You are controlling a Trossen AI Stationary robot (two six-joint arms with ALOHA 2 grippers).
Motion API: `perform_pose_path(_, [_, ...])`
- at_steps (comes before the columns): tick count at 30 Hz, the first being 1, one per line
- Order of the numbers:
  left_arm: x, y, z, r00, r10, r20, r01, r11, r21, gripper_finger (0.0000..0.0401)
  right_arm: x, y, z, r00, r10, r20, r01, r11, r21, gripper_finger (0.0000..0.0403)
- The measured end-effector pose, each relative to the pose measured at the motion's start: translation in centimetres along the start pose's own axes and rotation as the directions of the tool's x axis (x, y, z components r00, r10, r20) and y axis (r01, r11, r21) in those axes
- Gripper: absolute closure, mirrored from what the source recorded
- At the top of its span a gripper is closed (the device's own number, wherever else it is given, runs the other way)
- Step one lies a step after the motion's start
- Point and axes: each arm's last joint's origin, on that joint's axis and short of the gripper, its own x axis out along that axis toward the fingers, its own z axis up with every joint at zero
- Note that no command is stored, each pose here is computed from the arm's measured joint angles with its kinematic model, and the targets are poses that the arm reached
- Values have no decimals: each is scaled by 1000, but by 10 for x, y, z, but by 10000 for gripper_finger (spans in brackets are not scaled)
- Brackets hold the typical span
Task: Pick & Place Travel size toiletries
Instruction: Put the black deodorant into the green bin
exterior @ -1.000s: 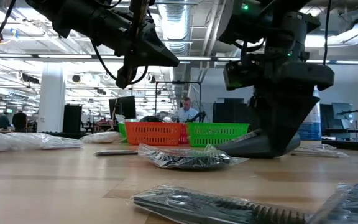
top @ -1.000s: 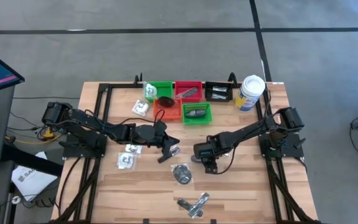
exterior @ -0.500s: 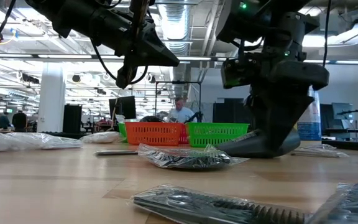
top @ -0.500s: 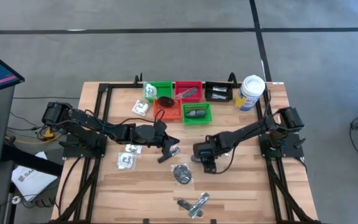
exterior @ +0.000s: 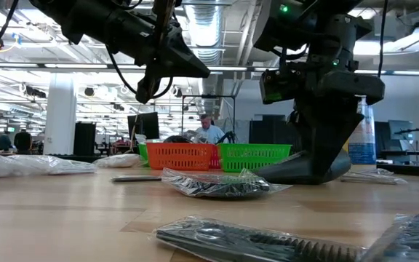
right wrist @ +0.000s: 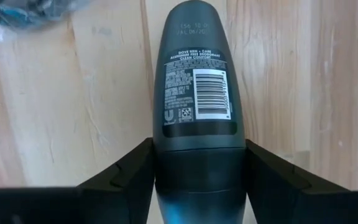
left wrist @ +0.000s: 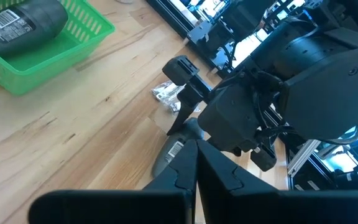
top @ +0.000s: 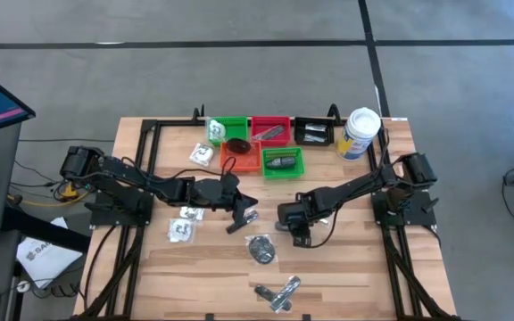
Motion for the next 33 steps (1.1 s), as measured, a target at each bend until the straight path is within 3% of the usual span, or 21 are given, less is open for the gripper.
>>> perform_pose_path(26, [0,0,0,1000,6,6,-6,1000,0,401,-1,-1,-4,999,-9,-47,11,999,36,205])
perform_pose_path(33, [0,0,0,1000,5,4,-5,1000,1,401,-10,3,9,1000,9,-7,-8,999,46,206])
